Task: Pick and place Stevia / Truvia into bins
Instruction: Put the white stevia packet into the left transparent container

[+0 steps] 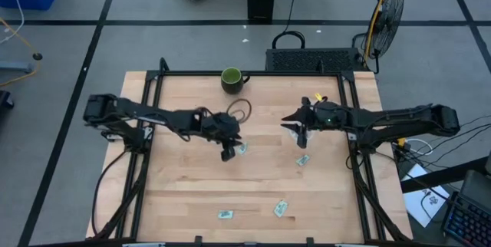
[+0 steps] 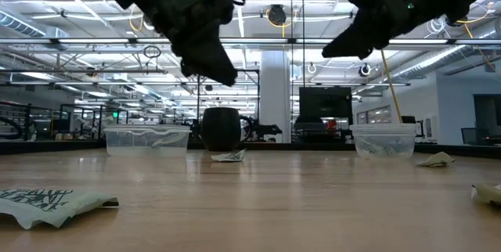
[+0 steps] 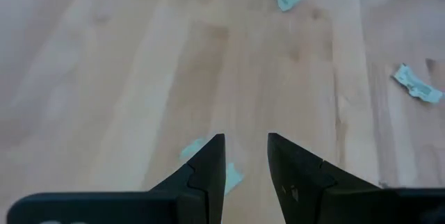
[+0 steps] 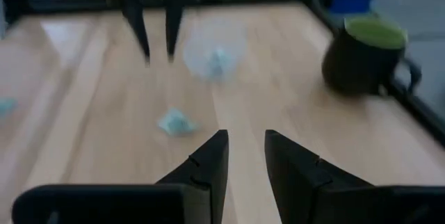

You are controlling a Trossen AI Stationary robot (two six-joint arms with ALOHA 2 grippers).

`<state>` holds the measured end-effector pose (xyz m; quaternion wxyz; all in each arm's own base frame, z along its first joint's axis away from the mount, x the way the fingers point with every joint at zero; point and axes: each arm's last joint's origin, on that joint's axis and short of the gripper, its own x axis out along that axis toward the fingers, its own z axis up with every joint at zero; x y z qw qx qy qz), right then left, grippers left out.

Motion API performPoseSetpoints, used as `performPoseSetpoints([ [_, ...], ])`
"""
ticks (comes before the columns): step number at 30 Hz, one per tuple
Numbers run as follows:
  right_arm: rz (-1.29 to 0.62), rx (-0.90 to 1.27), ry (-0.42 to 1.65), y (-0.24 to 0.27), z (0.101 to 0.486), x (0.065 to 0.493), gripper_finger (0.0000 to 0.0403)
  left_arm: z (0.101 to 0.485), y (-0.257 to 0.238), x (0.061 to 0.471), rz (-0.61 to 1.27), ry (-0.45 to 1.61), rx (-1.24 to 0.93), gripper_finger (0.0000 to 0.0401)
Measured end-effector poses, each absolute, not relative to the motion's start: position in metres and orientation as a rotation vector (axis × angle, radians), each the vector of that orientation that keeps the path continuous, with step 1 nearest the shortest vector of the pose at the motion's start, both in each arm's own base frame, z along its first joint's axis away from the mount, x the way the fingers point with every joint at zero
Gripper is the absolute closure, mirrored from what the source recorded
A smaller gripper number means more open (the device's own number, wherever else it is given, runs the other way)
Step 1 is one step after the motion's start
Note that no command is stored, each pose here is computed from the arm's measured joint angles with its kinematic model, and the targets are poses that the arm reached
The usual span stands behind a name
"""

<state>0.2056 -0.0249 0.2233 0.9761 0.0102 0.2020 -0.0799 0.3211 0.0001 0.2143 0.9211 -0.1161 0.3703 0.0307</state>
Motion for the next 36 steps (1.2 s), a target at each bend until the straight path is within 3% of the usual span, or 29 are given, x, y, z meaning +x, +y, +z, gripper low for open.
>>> performPoseSetpoints([
  [10, -0.136, -0.020, 0.417, -0.021, 0.222, 0.206, 0.0312, 0.155, -0.007, 0.343, 0.144, 0.887, -0.243, 0.0288],
  [20, -0.136, -0.021, 0.419, -0.021, 0.222, 0.206, 0.0312, 0.126, -0.014, 0.345, 0.214, 0.965, -0.248, 0.0288],
  [36, -0.135, -0.020, 0.418, -0.021, 0.222, 0.206, 0.0312, 0.142, -0.017, 0.345, 0.240, 0.900, -0.211, 0.0288],
])
